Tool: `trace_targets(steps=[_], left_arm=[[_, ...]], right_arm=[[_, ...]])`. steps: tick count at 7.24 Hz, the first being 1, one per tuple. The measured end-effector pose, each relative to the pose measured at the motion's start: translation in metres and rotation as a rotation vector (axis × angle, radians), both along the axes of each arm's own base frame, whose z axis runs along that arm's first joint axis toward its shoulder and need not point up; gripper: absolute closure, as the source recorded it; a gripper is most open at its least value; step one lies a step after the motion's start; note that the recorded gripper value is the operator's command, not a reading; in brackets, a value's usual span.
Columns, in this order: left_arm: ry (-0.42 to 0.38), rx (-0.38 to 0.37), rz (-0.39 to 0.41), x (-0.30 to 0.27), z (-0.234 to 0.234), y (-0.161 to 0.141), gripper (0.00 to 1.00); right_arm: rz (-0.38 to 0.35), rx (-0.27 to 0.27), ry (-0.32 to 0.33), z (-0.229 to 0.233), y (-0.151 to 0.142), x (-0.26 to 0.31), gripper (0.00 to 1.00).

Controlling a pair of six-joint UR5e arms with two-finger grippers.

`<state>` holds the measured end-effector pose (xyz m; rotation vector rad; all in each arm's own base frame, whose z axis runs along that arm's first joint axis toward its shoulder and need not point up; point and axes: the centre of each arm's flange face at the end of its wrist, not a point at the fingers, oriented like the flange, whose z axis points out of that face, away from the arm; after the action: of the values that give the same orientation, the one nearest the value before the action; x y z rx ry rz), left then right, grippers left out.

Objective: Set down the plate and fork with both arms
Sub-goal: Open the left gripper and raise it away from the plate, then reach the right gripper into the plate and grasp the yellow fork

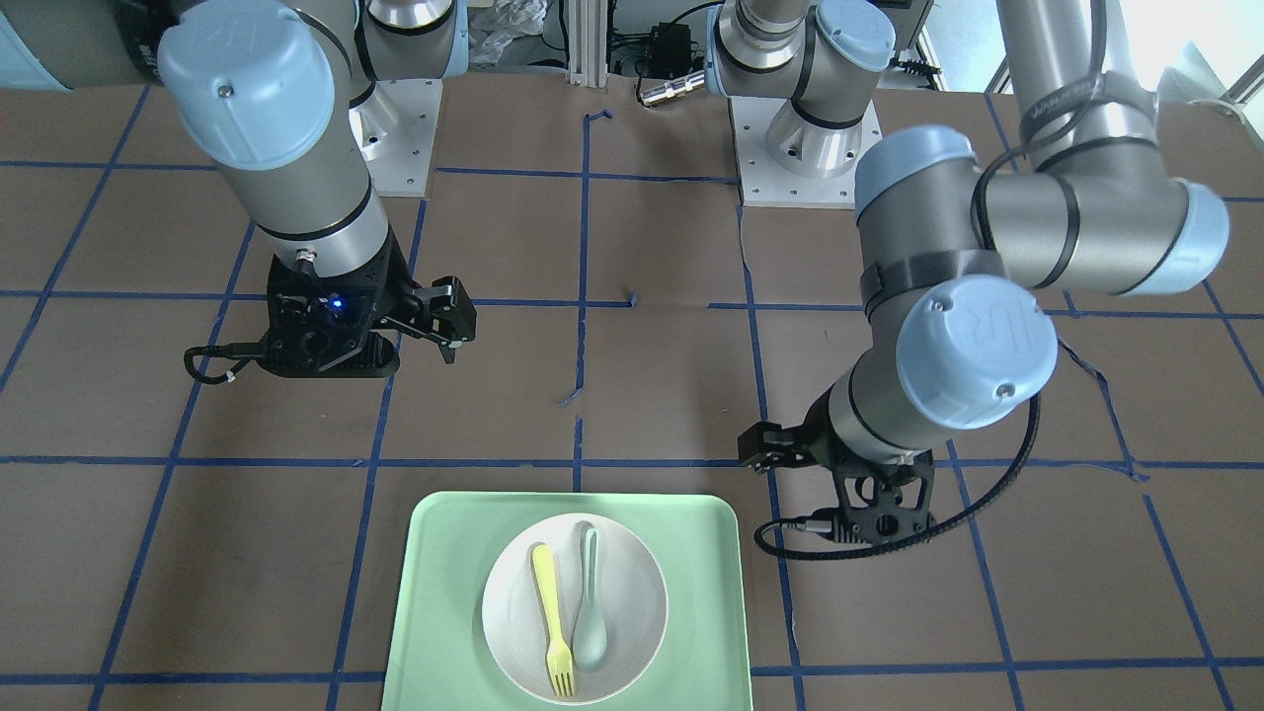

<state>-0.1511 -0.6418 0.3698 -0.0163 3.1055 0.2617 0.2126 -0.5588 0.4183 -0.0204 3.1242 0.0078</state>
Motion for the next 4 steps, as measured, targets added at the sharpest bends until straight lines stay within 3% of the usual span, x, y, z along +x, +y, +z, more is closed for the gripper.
trace_targets(steps=[2, 4], left_arm=[[-0.061, 0.028, 0.024, 0.011, 0.051, 0.037, 0.0], [-0.029, 0.063, 0.039, 0.008, 0.076, 0.067, 0.0]], right_arm=[[0.002, -0.07, -0.02, -0.013, -0.022, 0.005, 0.0], [0.043, -0.109, -0.027, -0.026, -0.037, 0.009, 0.0]])
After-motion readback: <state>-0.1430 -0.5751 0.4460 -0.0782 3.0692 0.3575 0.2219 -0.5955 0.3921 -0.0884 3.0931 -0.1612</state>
